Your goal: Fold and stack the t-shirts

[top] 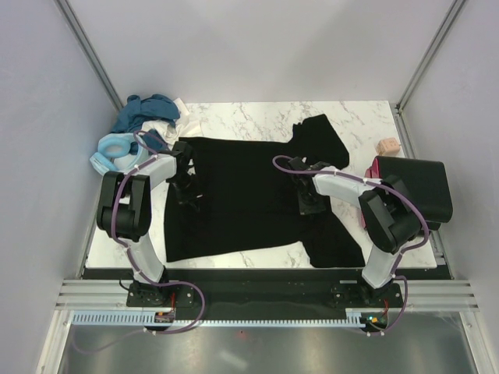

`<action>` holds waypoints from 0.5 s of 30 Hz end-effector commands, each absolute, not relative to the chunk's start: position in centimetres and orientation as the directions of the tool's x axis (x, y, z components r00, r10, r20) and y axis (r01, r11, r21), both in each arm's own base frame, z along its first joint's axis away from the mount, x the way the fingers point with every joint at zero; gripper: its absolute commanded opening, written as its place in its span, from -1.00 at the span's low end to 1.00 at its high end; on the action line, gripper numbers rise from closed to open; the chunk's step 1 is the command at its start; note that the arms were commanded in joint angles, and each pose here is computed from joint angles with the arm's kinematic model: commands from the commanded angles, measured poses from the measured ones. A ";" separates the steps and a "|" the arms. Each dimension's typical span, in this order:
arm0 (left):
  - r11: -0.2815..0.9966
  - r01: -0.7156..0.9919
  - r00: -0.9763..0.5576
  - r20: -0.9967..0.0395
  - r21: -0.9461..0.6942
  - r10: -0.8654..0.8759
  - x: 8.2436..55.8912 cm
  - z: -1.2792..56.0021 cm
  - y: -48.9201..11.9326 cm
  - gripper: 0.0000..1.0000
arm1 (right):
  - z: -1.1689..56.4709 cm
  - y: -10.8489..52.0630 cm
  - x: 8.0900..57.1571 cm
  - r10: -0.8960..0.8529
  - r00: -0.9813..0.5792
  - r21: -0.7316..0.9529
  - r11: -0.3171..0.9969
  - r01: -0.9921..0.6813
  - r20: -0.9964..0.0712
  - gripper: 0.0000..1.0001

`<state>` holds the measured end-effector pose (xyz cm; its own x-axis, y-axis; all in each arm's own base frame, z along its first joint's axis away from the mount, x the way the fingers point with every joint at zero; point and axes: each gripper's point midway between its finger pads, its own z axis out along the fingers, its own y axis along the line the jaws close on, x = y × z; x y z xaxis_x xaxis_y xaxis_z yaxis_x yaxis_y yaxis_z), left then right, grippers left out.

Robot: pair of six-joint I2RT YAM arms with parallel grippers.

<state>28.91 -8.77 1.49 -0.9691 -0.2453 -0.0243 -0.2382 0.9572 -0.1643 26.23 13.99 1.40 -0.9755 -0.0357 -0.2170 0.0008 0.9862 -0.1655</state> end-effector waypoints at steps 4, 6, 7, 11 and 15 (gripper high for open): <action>0.962 -0.245 -0.967 -0.045 -0.119 -0.252 29.1 1.1 -7.8 -0.96 | 2.3 9.3 23.4 0.080 -0.978 -0.251 0.960 0.127 -0.191 -1.00; 0.959 -0.257 -0.964 -0.043 -0.117 -0.264 29.1 1.0 -7.4 -0.96 | 2.7 8.8 22.9 0.095 -0.978 -0.253 0.957 0.142 -0.188 -1.00; 0.959 -0.260 -0.963 -0.045 -0.116 -0.267 29.2 1.0 -7.3 -0.96 | 3.1 8.6 22.8 0.105 -0.975 -0.246 0.957 0.153 -0.195 -1.00; 0.949 -0.288 -0.955 -0.036 -0.125 -0.294 29.4 1.0 -6.7 -0.96 | 3.6 8.0 21.7 0.137 -0.975 -0.241 0.954 0.178 -0.177 -1.00; 0.948 -0.296 -0.953 -0.038 -0.113 -0.302 29.7 1.0 -6.3 -0.96 | 3.5 8.4 20.4 0.189 -0.971 -0.208 0.954 0.216 -0.146 -1.00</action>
